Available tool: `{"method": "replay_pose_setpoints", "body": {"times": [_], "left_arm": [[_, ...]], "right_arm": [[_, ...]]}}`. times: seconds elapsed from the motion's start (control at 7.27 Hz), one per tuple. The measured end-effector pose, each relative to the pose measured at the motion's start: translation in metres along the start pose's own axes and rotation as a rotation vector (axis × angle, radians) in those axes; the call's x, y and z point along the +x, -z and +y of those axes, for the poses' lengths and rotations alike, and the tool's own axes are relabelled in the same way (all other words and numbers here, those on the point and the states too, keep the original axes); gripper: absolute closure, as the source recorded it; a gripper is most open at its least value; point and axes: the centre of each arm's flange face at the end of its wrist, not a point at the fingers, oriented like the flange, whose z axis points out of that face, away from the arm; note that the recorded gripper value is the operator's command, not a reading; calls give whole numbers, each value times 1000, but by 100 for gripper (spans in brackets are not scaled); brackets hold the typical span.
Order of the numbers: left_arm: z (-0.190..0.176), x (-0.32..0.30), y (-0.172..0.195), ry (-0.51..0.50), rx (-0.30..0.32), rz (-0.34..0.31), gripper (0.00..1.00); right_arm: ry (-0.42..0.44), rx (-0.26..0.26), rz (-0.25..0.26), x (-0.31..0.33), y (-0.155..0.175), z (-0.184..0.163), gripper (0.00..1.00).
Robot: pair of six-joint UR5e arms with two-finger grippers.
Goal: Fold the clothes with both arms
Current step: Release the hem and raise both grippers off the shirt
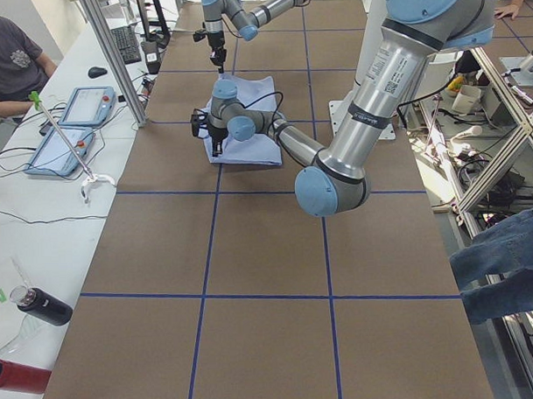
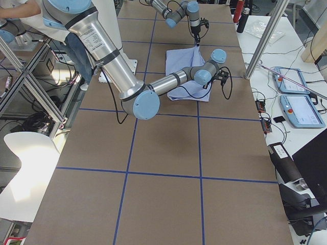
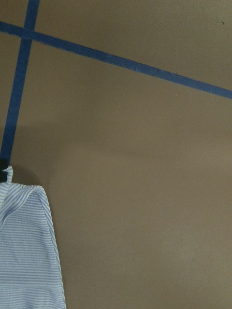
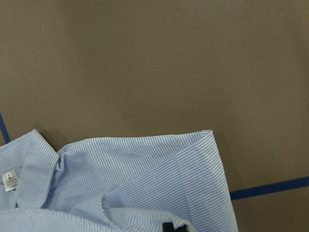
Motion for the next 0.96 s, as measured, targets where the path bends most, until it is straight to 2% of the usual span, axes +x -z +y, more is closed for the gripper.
{"method": "replay_pose_setpoints", "body": {"times": [0.55, 0.69, 0.83, 0.96], "left_arm": [[-7, 22, 0, 0, 3, 10, 98], [-8, 22, -2, 1, 2, 7, 41], [-9, 21, -3, 1, 1, 3, 1], [-9, 20, -3, 1, 2, 2, 1]], "right_arm": [[23, 1, 17, 13, -5, -7, 100], [24, 0, 16, 13, -5, -7, 38], [27, 2, 17, 12, -6, -6, 0], [29, 9, 20, 11, -7, -6, 0]]}}
